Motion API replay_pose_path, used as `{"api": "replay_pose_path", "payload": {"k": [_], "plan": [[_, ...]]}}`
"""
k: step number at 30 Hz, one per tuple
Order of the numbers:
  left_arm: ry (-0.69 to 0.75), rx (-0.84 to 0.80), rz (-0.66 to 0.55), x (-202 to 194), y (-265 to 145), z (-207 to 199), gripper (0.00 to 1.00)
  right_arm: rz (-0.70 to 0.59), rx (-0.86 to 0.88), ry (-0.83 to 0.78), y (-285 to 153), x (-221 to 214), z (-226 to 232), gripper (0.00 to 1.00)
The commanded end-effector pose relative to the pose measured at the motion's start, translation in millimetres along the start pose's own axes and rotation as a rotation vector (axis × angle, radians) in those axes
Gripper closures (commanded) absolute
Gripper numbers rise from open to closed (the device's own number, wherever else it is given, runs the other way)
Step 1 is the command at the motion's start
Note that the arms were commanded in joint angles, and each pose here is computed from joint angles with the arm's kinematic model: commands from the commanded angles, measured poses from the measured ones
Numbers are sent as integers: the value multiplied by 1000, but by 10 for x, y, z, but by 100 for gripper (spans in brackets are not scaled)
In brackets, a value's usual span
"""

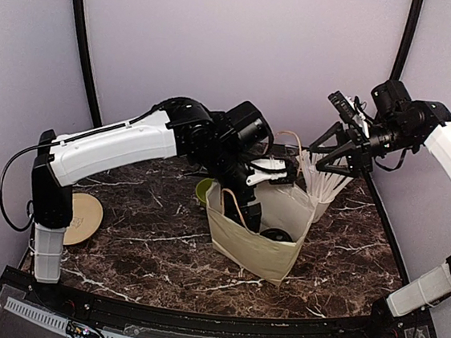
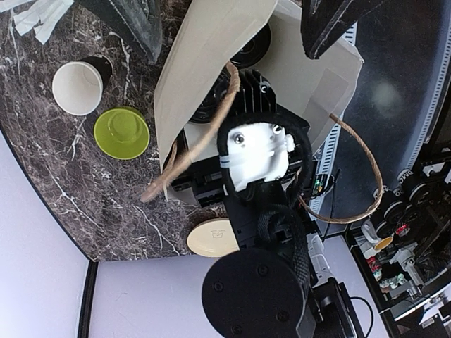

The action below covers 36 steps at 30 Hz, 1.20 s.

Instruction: Pack the takeout coffee

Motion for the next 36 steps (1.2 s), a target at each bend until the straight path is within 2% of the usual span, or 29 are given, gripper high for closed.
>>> {"api": "replay_pose_path", "payload": {"k": [1,5,11,18,22,27,32,36], "plan": [[-4,5,-114,107,-535,-50,1,-30,-11,-9,-19,41,-14,33],[0,31,-257,220,-920,-61,1,-38,-8,46,62,45,-97,36],[7,140,-461,334,-1323,-16,1,2,6,27,189,112,-34,35],[-43,353,-572,280,-1636,114,1,43,-97,66,237,100,-158,39],[-110,493,-627,122,-1825,230,1,60,-201,70,88,138,-219,36],[-249,643,-667,-223,-1976,459,5,54,-395,126,-203,25,-390,38],[-369,719,-706,-651,-2069,688,17,97,-563,228,-286,-292,-650,52],[-409,699,-711,-809,-2002,732,18,149,-608,287,-209,-451,-903,59]]}}
Point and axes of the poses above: each gripper's point midway between its finger pads, its own y axis out along the fingers, its own z axis along the line the jaws close on, x = y × z, the point moved 8 cm from there along -y, back along the fingers, and after that the axes turned 1 degree about -y, right-handed, at the moved point
